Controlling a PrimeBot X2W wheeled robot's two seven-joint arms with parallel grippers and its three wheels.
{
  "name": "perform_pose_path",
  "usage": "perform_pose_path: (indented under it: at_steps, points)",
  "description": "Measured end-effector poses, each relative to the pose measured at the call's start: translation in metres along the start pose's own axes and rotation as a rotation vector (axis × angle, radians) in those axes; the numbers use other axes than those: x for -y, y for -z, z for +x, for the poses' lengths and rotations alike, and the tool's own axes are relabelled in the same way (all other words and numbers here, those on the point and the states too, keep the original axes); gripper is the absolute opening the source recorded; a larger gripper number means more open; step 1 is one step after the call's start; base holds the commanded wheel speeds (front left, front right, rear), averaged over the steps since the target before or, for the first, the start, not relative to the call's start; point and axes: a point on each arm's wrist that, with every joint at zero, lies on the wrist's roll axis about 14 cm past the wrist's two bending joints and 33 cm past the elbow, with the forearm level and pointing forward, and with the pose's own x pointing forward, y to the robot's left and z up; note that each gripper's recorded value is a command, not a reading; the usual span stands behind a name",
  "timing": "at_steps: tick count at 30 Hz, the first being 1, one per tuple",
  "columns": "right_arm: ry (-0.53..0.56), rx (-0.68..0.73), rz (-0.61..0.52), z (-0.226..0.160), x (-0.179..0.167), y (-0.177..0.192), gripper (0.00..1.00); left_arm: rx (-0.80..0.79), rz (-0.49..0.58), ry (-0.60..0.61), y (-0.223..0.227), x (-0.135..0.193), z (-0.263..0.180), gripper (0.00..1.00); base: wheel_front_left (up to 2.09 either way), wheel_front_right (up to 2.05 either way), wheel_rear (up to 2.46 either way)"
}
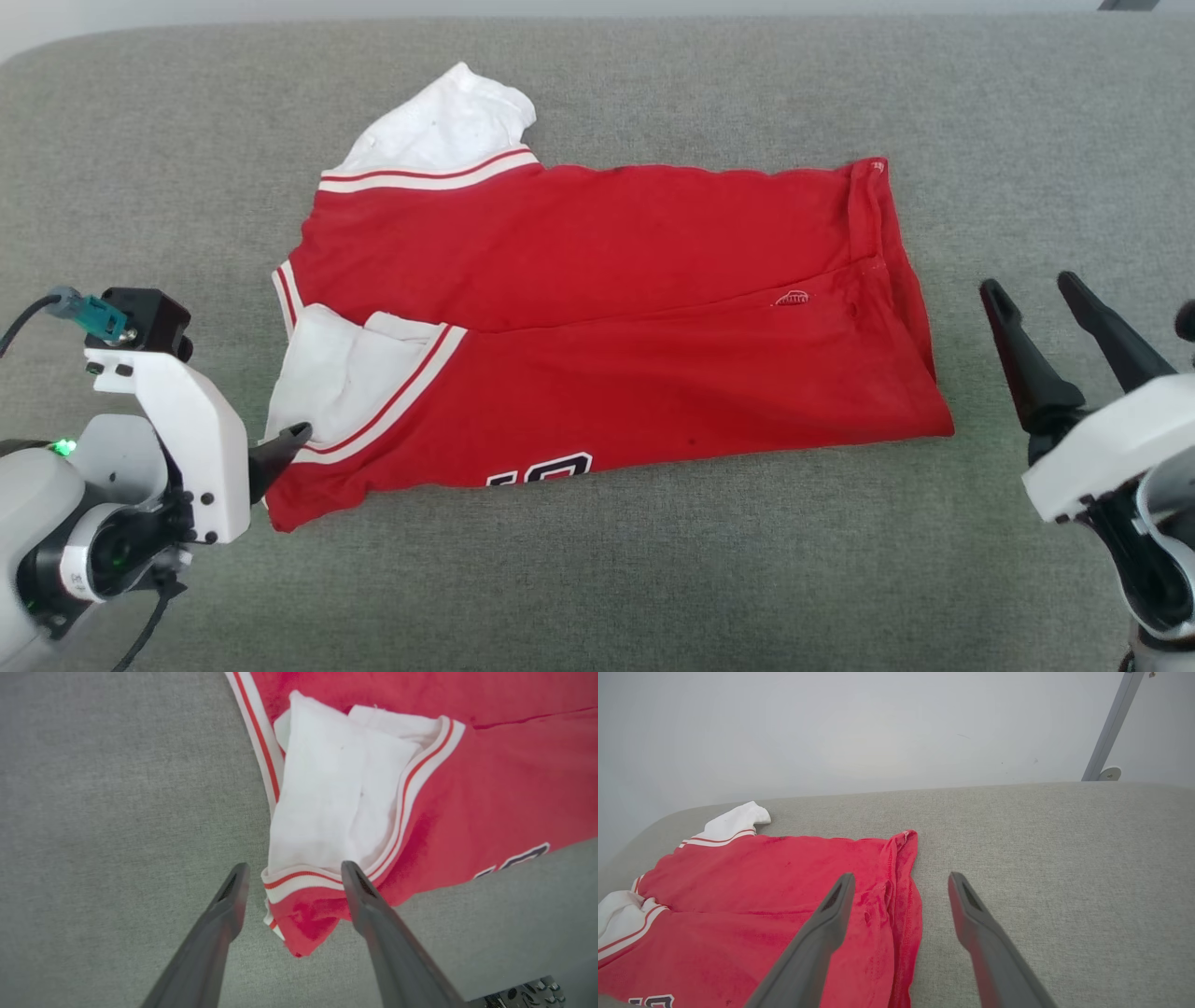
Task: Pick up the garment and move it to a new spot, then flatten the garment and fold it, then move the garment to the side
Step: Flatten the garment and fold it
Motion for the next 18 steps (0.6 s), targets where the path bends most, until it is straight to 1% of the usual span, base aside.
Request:
perform_pose_path:
  at_steps: [4,7,10,14,18]
  points:
    - [0.004,0.003,0.007,-0.006,-0.001,-0.001,1.00,-0.001,0.010,-0.021,0.000,-0.001,-0.015,1.00,0.00,0.00,0.00]
    - [0.009,0.016,0.009,-0.010,-0.001,-0.004,1.00,-0.038,0.014,-0.044,0.011,-0.002,-0.025,1.00,0.00,0.00,0.00]
    - [0.011,0.024,0.009,-0.011,-0.002,-0.006,1.00,-0.070,0.024,-0.037,0.023,0.004,-0.030,1.00,0.00,0.00,0.00]
    - [0.010,0.021,0.021,-0.011,-0.004,-0.004,1.00,-0.061,0.041,-0.024,0.024,0.011,-0.026,1.00,0.00,0.00,0.00]
    - [0.007,-0.002,0.031,-0.010,-0.006,0.002,1.00,-0.056,0.033,-0.023,0.025,0.009,-0.009,1.00,0.00,0.00,0.00]
